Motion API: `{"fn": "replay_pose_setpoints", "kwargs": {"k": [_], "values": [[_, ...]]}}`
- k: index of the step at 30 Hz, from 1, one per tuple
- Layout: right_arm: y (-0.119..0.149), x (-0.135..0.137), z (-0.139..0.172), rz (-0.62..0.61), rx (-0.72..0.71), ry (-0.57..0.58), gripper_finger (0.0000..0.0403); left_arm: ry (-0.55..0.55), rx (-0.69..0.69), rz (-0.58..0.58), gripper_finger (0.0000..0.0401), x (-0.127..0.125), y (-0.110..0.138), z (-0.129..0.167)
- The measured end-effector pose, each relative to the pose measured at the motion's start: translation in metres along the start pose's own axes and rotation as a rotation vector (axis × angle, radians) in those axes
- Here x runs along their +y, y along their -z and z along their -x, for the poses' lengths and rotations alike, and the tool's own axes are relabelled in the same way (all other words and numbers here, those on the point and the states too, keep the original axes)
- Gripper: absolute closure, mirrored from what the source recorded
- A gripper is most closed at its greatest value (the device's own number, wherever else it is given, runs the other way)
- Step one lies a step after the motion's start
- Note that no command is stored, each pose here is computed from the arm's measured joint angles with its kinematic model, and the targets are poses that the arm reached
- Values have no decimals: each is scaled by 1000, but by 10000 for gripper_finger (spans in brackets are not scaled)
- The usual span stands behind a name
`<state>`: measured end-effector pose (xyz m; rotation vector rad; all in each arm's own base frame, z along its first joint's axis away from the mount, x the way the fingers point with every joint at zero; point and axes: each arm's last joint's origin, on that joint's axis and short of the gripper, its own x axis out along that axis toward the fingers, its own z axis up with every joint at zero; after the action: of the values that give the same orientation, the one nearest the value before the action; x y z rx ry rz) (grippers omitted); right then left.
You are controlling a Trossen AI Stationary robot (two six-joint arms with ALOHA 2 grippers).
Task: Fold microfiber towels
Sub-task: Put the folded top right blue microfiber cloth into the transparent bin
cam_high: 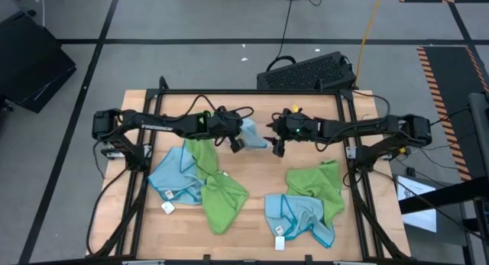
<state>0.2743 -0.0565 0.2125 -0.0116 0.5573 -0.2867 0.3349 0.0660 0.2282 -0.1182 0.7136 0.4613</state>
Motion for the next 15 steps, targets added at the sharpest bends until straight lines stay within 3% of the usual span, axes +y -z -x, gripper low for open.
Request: {"fn": "replay_pose_setpoints", "kwargs": {"k": [6, 15], "values": [[-8, -4, 18, 101, -68, 74, 183, 66, 51, 112, 392, 5, -26, 14], [11, -4, 30, 206, -56, 82, 191, 175, 84, 202, 392, 10, -64, 37]]}}
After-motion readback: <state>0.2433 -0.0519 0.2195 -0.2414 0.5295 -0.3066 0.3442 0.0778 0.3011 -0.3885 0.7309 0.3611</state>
